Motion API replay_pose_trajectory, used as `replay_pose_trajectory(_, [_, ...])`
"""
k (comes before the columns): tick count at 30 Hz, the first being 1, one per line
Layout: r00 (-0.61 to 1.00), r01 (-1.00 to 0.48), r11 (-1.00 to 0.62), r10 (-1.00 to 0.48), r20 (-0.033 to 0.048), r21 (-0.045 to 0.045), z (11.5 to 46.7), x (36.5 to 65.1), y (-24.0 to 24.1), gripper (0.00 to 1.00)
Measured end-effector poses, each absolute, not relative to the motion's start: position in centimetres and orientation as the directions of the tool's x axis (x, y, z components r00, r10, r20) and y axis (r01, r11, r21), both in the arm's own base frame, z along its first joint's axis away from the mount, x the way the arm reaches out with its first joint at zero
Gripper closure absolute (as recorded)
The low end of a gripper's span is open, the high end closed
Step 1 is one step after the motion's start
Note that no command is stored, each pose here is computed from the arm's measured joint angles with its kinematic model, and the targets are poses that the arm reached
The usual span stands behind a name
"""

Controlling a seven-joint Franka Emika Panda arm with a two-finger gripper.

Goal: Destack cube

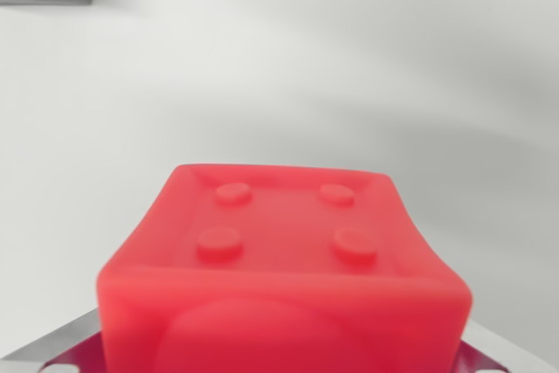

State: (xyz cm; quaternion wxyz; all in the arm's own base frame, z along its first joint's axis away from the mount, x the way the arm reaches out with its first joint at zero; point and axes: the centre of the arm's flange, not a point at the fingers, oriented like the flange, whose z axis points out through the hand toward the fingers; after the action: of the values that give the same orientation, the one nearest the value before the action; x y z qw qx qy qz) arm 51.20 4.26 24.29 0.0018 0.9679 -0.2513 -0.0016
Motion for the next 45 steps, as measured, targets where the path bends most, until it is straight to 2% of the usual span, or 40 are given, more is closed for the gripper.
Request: replay_pose_trajectory(45, [0.867, -0.497, -0.867, -0.497, -0.0044, 0.0051, 24.4, 48.4, -3.0, 1.00])
